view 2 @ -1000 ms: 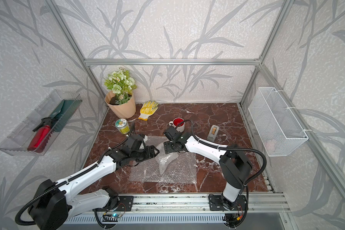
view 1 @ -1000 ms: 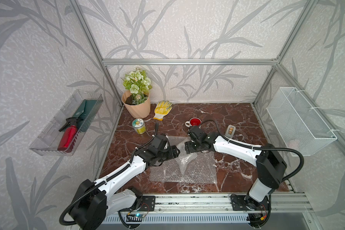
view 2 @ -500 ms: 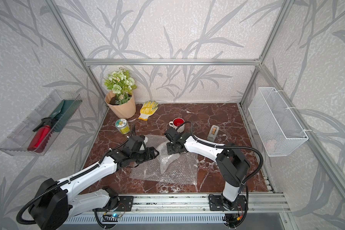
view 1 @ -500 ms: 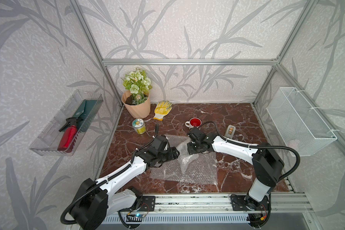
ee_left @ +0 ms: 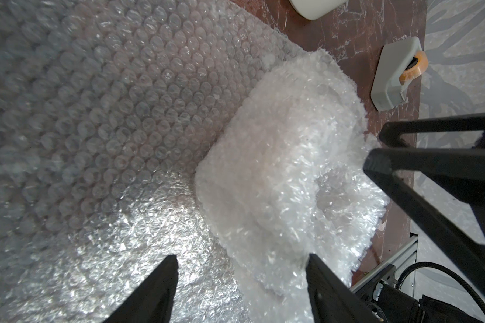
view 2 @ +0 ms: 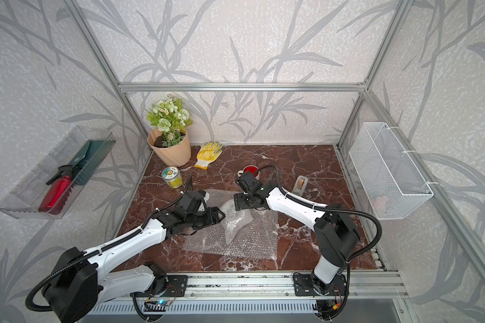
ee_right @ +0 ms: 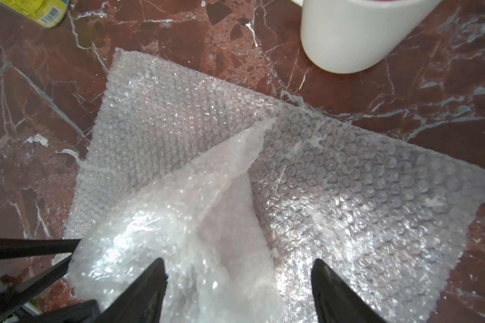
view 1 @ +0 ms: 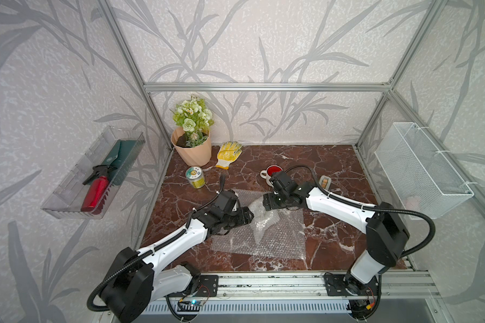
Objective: Wrap mugs in bubble wrap
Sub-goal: Stick the tape on the bubble wrap.
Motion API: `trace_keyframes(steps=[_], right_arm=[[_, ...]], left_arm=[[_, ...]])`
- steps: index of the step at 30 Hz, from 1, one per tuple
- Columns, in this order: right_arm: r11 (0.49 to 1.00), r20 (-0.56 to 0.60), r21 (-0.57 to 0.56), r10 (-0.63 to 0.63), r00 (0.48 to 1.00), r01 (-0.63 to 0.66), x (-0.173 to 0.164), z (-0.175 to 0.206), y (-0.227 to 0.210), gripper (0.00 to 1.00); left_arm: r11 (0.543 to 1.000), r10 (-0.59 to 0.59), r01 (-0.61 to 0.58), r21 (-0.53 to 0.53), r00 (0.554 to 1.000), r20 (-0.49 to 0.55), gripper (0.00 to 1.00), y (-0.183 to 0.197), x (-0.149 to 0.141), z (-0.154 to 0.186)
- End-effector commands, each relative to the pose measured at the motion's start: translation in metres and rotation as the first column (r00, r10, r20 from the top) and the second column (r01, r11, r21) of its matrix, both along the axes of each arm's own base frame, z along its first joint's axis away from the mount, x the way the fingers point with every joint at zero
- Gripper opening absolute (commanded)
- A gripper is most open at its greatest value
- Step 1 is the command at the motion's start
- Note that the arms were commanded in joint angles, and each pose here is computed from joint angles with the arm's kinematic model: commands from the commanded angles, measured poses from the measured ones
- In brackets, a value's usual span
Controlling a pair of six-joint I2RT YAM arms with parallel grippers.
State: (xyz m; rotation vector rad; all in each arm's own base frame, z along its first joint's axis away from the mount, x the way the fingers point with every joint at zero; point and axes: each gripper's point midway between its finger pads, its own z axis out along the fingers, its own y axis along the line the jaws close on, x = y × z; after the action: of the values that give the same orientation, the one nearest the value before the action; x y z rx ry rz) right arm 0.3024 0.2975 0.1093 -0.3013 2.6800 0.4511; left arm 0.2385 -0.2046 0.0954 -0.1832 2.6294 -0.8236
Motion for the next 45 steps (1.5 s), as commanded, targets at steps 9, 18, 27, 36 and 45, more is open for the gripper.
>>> trace_keyframes(steps=[9,18,27,36,45], right_arm=[[0.999,-0.084,-0.043,0.004,0.996,-0.008,-0.001,-0.031,-0.005,0.34],[0.999,-0.041,0.038,0.029,0.999,-0.027,-0.001,-0.002,0.004,0.71],[1.0,-0.075,-0.001,0.009,0.997,-0.009,-0.017,-0.012,-0.013,0.71],[0.999,-0.115,-0.045,0.01,0.993,-0.015,-0.014,-0.029,-0.011,0.3],[0.995,0.009,0.097,-0.027,1.0,0.026,-0.011,0.037,-0.015,0.78]], left_arm=[[0.999,-0.032,0.032,0.002,0.999,-0.003,0.74,-0.008,-0.005,-0.003],[0.998,-0.067,0.066,0.018,0.996,0.051,0.78,-0.004,-0.015,0.01],[0.984,-0.174,0.17,0.062,0.982,0.076,0.8,-0.02,-0.028,0.008],[0.952,-0.255,0.238,0.191,0.964,0.071,0.8,-0.028,-0.036,-0.004],[0.879,-0.336,0.29,0.379,0.94,0.06,0.81,-0.038,-0.039,-0.007]])
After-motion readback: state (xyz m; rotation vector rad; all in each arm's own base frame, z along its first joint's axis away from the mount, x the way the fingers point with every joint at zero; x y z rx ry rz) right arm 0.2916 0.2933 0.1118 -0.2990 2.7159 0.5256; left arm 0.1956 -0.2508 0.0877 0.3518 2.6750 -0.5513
